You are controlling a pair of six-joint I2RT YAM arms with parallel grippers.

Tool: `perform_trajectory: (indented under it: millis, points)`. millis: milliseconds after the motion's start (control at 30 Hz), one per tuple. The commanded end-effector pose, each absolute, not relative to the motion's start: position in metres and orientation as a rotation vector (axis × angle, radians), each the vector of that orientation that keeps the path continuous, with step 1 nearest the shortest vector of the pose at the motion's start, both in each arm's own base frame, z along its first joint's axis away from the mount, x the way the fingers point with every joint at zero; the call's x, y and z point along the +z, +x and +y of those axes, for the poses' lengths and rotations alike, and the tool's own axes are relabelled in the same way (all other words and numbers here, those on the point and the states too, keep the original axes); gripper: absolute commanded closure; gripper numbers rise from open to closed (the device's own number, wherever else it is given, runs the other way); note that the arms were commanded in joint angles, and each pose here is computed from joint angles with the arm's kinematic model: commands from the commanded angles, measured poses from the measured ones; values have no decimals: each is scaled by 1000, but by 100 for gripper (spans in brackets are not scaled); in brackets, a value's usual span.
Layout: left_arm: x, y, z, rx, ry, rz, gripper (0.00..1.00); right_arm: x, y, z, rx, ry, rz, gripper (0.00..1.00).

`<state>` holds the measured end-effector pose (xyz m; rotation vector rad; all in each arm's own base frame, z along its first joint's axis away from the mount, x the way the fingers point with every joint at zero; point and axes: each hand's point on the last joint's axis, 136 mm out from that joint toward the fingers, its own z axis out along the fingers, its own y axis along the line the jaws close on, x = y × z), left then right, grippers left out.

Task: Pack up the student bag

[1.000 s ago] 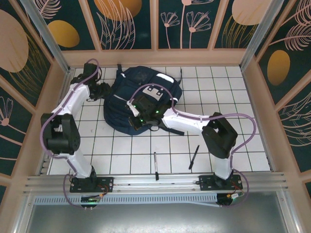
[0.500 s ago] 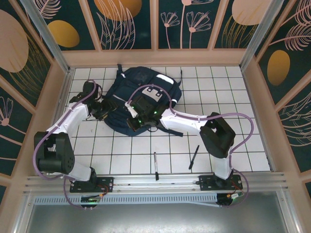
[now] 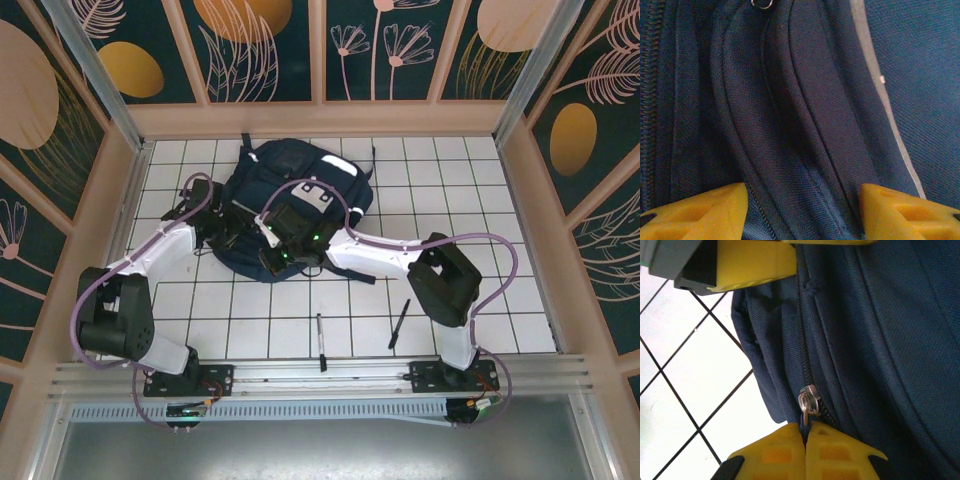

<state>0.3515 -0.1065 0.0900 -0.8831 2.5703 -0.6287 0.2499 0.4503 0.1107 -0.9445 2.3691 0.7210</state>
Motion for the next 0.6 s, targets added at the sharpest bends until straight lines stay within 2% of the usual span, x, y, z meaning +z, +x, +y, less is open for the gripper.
perform_trajectory:
  millis: [0, 67, 100, 167, 233, 567]
  points:
    - [79, 344, -105, -601, -919, 2584, 40, 138, 242, 463, 806, -938, 2285, 100]
    - [79, 347, -106, -613, -922, 2575, 45, 141, 242, 464, 814, -933, 2275, 100]
    - [81, 350, -106, -614, -912, 2565, 55, 142, 242, 464, 816, -933, 2273, 100]
    - [88, 360, -98, -542, -862, 2543, 81, 141, 243, 460, 791, -936, 2278, 100]
    - [101, 371, -85, -420, -806, 2531, 99, 134, 245, 450, 727, -950, 2304, 100]
    - [132, 387, -63, -243, -459, 2572, 100, 82, 272, 337, 334, -797, 2472, 100]
